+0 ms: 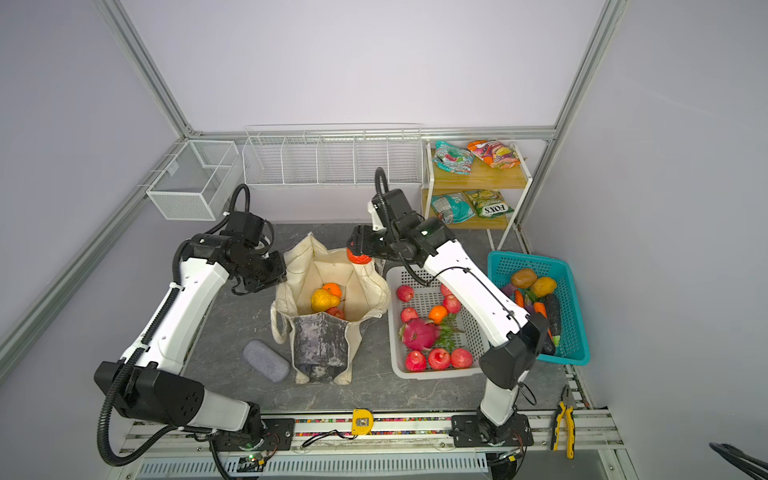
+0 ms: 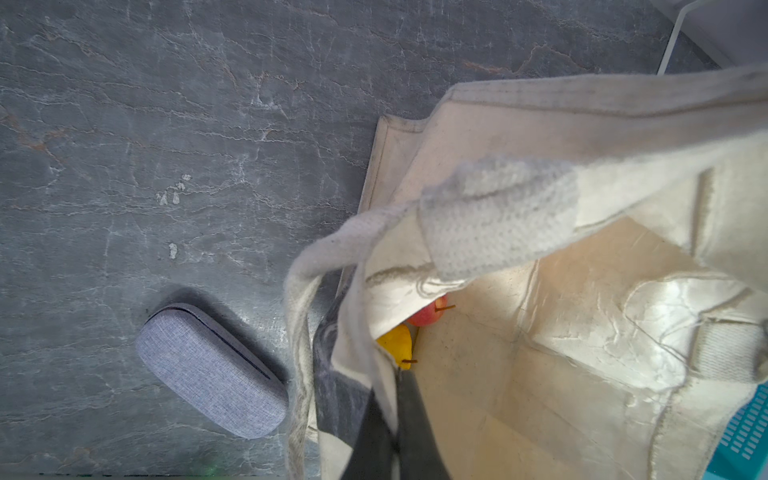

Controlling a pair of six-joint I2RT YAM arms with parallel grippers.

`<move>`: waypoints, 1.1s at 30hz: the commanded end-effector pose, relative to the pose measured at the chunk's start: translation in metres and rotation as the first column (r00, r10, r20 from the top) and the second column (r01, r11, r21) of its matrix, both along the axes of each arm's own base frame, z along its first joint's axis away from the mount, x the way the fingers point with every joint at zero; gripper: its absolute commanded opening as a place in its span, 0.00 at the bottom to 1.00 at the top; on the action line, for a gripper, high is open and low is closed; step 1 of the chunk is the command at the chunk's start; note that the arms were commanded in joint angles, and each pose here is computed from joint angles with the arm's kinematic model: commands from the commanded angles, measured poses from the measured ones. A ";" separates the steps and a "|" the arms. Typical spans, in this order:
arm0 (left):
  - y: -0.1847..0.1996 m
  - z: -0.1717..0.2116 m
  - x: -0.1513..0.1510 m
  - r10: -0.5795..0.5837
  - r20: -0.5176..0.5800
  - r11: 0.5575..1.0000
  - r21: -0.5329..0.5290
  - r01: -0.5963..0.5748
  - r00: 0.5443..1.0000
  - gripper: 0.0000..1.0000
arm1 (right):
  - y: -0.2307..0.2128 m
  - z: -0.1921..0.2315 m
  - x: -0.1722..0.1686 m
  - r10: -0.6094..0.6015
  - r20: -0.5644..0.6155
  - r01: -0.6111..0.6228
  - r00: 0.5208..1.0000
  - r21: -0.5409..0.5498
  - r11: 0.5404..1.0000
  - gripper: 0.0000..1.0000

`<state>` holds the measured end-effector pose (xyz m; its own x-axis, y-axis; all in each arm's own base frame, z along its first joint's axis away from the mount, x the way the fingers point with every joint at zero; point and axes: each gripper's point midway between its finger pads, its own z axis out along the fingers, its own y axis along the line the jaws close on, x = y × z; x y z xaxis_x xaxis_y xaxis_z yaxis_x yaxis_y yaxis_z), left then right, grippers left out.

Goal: Place the food into the grocery bag and tie it
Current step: 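Carry the red tomato with the right gripper into the tote bag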

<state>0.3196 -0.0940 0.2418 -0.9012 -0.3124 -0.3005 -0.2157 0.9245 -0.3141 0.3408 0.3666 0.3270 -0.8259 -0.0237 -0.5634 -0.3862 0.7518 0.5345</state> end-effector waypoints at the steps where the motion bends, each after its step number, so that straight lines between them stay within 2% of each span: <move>1: -0.001 0.017 0.004 -0.009 0.056 1.000 -0.010 0.010 0.998 0.00 | 0.025 -0.015 -0.011 0.155 0.023 -0.153 0.988 -0.062 0.986 0.66; 11: -0.004 0.025 0.009 0.013 0.076 0.999 -0.046 -0.010 0.997 0.00 | 0.061 -0.070 -0.028 0.307 -0.034 -0.309 0.951 -0.146 0.940 0.66; 23: -0.004 0.009 0.005 0.023 0.048 0.998 -0.051 -0.021 0.999 0.00 | 0.082 -0.115 -0.051 0.399 -0.033 -0.394 0.917 -0.247 0.885 0.66; 33: -0.004 0.013 0.009 0.031 0.058 0.998 -0.053 -0.028 0.998 0.00 | 0.087 -0.150 -0.046 0.416 -0.045 -0.411 0.908 -0.279 0.868 0.66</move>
